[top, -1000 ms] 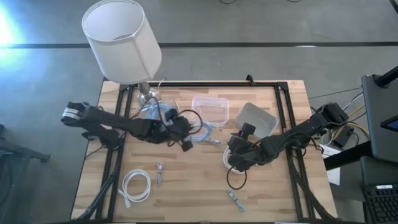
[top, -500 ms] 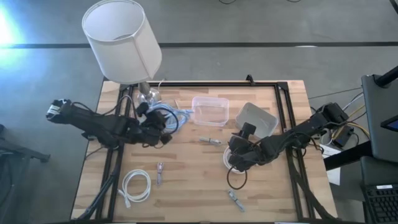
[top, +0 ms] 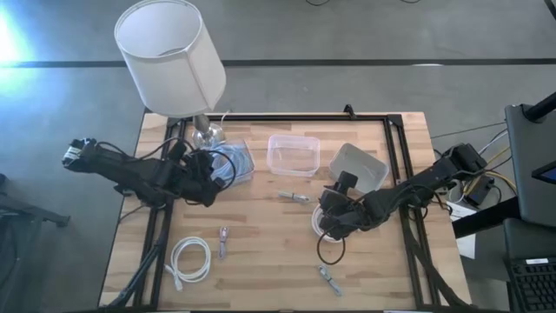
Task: Pick & Place USB Port
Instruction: Put the blue HDMI cable into the left transparent bin
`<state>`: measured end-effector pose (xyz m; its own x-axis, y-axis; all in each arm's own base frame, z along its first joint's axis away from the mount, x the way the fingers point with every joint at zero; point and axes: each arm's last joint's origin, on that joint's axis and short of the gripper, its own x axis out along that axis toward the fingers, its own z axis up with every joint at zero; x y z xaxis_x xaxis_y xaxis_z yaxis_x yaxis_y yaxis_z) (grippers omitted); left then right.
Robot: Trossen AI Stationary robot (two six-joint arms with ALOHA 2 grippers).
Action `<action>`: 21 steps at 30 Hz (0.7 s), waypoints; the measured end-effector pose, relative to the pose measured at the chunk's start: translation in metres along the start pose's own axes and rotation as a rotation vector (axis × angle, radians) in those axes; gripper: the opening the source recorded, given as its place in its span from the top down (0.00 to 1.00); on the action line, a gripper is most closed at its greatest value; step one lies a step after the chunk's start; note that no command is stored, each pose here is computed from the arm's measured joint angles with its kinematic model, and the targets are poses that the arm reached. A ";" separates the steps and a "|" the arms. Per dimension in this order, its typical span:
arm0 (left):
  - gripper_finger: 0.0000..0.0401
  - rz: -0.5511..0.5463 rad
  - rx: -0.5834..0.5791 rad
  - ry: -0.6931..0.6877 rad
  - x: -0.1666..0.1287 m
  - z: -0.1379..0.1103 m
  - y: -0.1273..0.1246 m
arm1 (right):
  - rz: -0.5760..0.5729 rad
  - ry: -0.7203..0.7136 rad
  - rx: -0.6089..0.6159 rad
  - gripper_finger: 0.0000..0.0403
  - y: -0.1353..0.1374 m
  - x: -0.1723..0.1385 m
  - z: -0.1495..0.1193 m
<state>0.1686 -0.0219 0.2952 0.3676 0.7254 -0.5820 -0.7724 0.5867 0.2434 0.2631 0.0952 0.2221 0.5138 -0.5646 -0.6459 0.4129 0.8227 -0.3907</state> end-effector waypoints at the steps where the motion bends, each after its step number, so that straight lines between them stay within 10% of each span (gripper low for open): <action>1: 0.94 0.002 0.002 0.004 0.001 -0.002 0.000 | 0.000 0.000 0.000 0.51 0.000 0.000 0.000; 21: 0.93 0.040 0.009 0.169 0.029 -0.051 -0.002 | 0.001 -0.002 0.002 0.51 0.000 0.000 0.000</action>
<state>0.1549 -0.0203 0.2383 0.2443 0.6778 -0.6935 -0.7797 0.5625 0.2751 0.2634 0.0953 0.2219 0.5155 -0.5636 -0.6454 0.4138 0.8233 -0.3885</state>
